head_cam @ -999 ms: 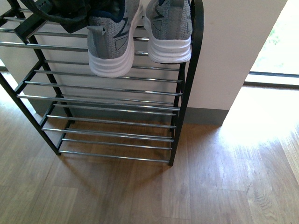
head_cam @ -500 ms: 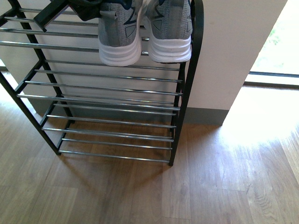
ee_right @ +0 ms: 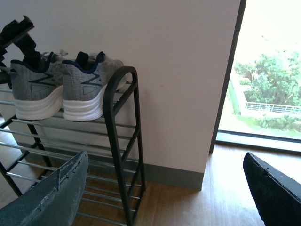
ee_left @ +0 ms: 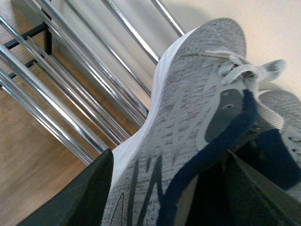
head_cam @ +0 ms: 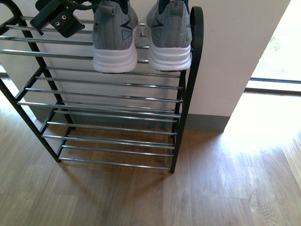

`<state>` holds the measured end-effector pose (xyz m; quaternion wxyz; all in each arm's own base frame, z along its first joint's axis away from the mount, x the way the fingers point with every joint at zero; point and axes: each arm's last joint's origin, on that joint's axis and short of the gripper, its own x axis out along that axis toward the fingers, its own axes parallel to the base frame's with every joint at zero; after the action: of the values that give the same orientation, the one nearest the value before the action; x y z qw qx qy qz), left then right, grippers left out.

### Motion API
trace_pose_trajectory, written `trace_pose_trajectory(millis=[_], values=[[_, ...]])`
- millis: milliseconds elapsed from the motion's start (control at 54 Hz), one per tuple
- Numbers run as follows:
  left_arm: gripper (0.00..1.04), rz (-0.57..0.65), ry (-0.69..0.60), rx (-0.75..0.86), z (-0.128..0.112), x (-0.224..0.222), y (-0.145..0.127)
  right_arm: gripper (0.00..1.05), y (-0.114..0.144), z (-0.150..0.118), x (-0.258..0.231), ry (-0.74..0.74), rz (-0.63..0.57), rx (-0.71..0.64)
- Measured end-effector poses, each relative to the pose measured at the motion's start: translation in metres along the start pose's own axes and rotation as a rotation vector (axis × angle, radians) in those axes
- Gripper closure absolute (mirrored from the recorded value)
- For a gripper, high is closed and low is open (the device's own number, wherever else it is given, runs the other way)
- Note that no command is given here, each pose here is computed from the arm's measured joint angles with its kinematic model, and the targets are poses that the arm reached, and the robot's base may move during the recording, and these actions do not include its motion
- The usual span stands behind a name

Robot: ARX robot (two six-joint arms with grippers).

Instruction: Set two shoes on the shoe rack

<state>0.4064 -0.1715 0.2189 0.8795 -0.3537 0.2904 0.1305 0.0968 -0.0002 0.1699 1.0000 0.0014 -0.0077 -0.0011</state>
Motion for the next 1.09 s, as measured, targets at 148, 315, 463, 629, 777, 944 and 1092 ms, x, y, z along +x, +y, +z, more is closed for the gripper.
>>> trace_pose_trajectory(millis=[148, 315, 463, 629, 777, 944, 1092], values=[[0.08, -0.058, -0.041, 0.003, 0.006, -0.023, -0.002, 0.09, 0.0, 0.0, 0.0, 0.0, 0.0, 0.0], [0.09, -0.121, -0.064, -0.003, 0.006, -0.042, 0.0, 0.09, 0.0, 0.0, 0.0, 0.0, 0.0, 0.0], [0.09, -0.186, -0.128, 0.035, 0.009, -0.065, 0.003, 0.09, 0.0, 0.0, 0.0, 0.0, 0.0, 0.0], [0.09, -0.245, -0.202, 0.096, 0.014, -0.096, 0.01, 0.09, 0.0, 0.0, 0.0, 0.0, 0.0, 0.0], [0.09, -0.337, -0.336, 0.175, 0.028, -0.148, 0.028, 0.09, 0.0, 0.0, 0.0, 0.0, 0.0, 0.0], [0.09, -0.305, -0.453, 0.237, 0.038, -0.175, 0.072, 0.09, 0.0, 0.0, 0.0, 0.0, 0.0, 0.0], [0.09, -0.221, -0.518, 0.308, 0.033, -0.194, 0.119, 0.09, 0.0, 0.0, 0.0, 0.0, 0.0, 0.0]])
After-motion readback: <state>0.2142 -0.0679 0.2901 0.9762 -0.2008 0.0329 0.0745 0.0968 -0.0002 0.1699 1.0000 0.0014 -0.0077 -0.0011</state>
